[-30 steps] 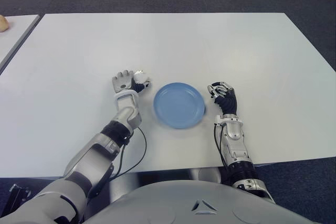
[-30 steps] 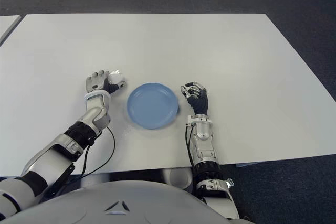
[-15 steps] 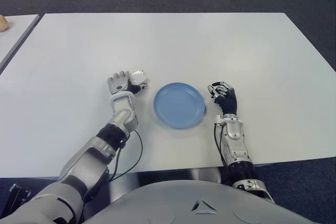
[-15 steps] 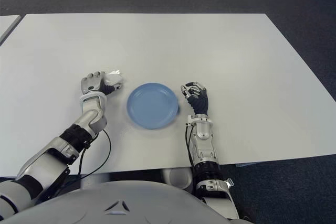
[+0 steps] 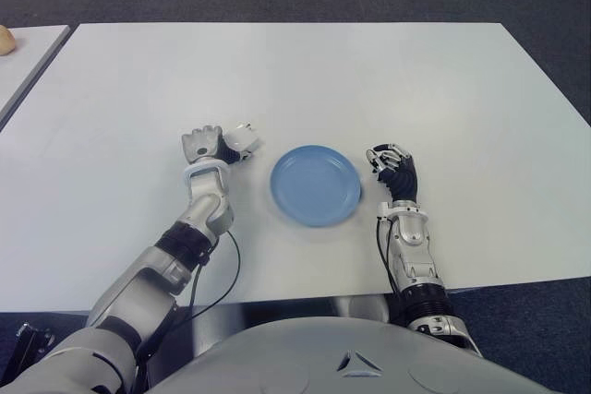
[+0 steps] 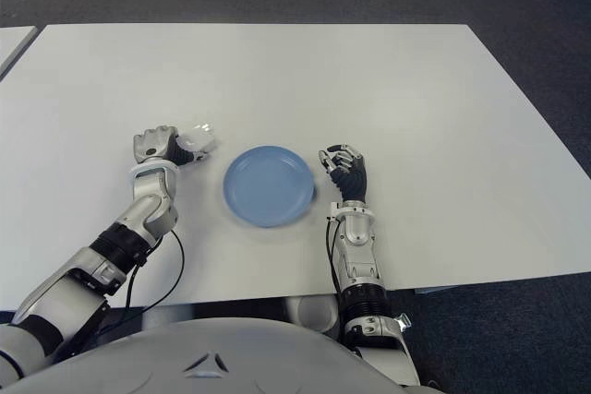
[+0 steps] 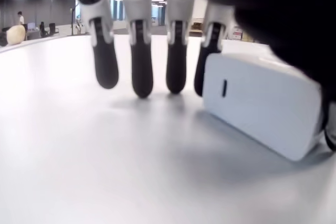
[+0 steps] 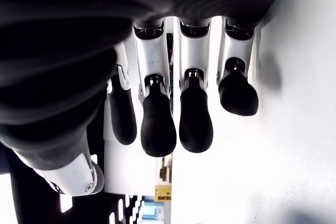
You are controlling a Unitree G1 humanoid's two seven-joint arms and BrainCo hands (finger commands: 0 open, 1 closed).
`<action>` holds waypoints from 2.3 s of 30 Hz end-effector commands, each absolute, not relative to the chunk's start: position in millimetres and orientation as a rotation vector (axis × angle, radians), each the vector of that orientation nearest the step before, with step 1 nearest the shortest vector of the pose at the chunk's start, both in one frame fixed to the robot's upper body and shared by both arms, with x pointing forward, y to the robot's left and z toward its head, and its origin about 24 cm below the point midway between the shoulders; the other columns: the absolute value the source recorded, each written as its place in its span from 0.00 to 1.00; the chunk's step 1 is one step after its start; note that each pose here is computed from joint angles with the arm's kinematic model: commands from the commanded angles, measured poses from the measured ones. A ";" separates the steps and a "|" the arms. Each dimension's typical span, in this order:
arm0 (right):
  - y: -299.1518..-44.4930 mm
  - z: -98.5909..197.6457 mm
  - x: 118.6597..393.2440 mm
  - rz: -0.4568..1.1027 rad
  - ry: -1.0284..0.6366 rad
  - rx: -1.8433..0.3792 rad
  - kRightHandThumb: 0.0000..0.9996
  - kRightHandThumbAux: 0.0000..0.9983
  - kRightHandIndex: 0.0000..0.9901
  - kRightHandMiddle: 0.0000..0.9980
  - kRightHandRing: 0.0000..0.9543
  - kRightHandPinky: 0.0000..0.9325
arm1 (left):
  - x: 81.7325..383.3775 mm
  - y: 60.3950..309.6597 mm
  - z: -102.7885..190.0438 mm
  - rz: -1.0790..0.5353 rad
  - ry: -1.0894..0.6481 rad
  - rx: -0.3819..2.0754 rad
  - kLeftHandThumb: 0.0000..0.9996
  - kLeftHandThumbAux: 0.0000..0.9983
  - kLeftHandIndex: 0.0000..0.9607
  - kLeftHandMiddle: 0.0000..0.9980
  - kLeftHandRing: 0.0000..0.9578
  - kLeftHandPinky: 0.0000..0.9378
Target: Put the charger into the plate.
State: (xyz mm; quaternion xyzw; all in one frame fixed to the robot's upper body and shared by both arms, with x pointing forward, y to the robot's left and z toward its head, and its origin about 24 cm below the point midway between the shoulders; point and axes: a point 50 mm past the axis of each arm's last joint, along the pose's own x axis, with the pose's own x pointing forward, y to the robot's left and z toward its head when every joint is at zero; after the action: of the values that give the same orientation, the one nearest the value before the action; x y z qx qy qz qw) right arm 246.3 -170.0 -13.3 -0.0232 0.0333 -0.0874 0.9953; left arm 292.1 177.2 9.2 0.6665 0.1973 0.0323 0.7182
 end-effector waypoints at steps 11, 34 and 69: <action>-169.7 -26.6 238.5 -0.189 0.145 -0.025 0.71 0.73 0.44 0.75 0.78 0.80 | 281.3 184.7 5.0 -0.055 0.462 1.304 0.73 0.69 0.46 0.69 0.74 0.79; -168.0 -26.4 238.9 -0.195 0.135 -0.013 0.71 0.73 0.44 0.76 0.79 0.82 | 280.7 189.8 12.2 -0.067 0.444 1.270 0.73 0.69 0.46 0.77 0.83 0.89; -169.0 -27.5 239.4 -0.186 0.125 -0.033 0.71 0.73 0.44 0.76 0.78 0.81 | 265.3 156.5 80.5 0.025 -0.035 1.133 0.74 0.69 0.46 0.81 0.85 0.88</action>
State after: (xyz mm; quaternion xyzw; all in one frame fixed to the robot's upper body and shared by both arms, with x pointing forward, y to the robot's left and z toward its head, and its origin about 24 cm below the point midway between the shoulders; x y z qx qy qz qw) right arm 246.5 -168.5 -14.6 -0.0161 0.0262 -0.0904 0.9954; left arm 269.3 158.1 79.7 0.5401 0.0022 0.0105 0.8415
